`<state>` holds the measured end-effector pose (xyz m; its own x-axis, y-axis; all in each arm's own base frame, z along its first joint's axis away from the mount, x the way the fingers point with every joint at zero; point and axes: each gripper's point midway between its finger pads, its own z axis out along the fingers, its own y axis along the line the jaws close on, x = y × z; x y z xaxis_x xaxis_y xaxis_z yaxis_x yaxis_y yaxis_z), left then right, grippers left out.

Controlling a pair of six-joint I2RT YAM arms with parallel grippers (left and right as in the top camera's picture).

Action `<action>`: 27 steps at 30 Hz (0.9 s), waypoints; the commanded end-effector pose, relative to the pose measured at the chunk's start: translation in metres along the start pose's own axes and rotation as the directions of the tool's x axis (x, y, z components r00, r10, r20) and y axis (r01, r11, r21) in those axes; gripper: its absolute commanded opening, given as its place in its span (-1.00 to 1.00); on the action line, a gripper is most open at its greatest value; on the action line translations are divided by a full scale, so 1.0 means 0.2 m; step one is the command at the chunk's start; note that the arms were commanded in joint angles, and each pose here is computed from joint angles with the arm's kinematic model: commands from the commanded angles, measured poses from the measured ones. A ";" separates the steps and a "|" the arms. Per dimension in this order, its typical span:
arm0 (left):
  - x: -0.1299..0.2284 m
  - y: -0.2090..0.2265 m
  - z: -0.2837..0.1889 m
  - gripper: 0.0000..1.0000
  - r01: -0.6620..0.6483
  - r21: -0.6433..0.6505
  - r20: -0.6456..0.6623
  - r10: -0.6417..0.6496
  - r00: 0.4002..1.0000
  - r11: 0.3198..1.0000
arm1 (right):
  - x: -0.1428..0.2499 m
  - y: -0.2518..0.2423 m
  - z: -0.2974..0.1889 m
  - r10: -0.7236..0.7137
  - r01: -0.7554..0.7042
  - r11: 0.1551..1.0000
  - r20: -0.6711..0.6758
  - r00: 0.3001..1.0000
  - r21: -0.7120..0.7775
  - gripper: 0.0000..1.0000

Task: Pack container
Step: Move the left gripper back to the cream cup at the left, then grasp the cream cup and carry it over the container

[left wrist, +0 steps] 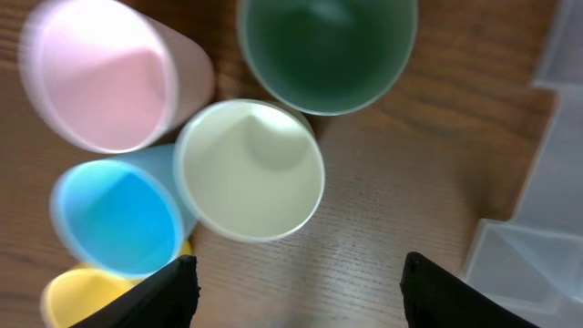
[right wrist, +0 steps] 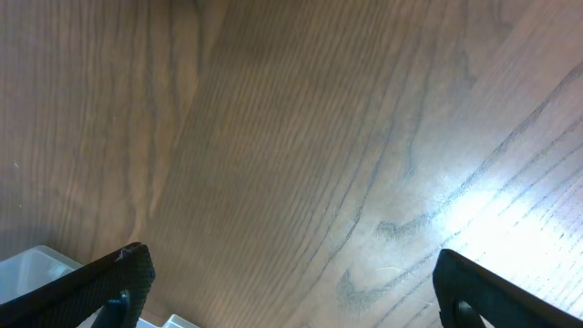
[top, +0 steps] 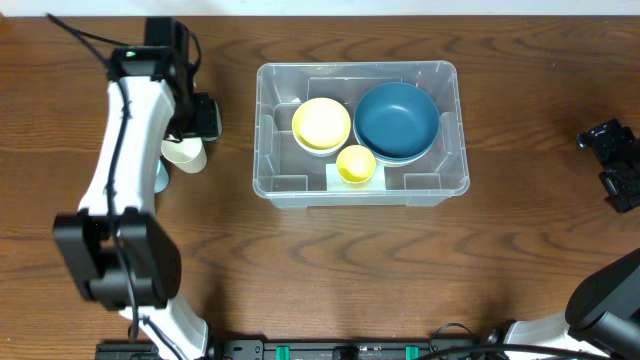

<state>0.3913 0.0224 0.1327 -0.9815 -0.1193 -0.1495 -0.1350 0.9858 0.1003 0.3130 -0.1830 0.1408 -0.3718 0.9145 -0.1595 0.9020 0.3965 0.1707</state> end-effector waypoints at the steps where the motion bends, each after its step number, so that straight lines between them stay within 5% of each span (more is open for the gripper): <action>1: 0.03 -0.02 0.11 0.44 -0.028 0.007 -0.070 0.029 0.997 1.000 | -0.01 -0.01 0.00 0.021 -0.021 1.000 0.002 1.000 0.002 0.99; 11: 0.06 -0.09 0.35 0.41 -0.081 0.057 -0.173 0.090 0.981 0.995 | -0.01 -0.01 0.00 0.021 -0.021 1.000 0.002 1.000 0.002 0.99; 16: 0.04 -0.09 0.37 -0.07 -0.081 0.058 -0.162 0.089 0.983 0.995 | -0.01 -0.01 0.00 0.021 -0.021 1.000 0.002 1.000 0.002 0.99; 20: 0.04 -0.09 0.36 -0.90 -0.081 0.058 -0.166 0.090 0.982 0.995 | -0.01 -0.01 0.00 0.021 -0.021 1.000 0.002 1.000 0.002 0.99; 27: 0.09 -0.08 0.35 -0.88 -0.082 0.057 -0.199 0.092 0.976 0.995 | -0.01 -0.01 0.00 0.021 -0.021 1.000 0.002 1.000 0.002 0.99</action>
<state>0.3909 0.0115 0.0617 -0.9982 -0.0463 0.0369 -0.0442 0.9975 0.0559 0.3130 -0.1830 0.1408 -0.3718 0.9145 -0.1595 0.9020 0.3965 0.1707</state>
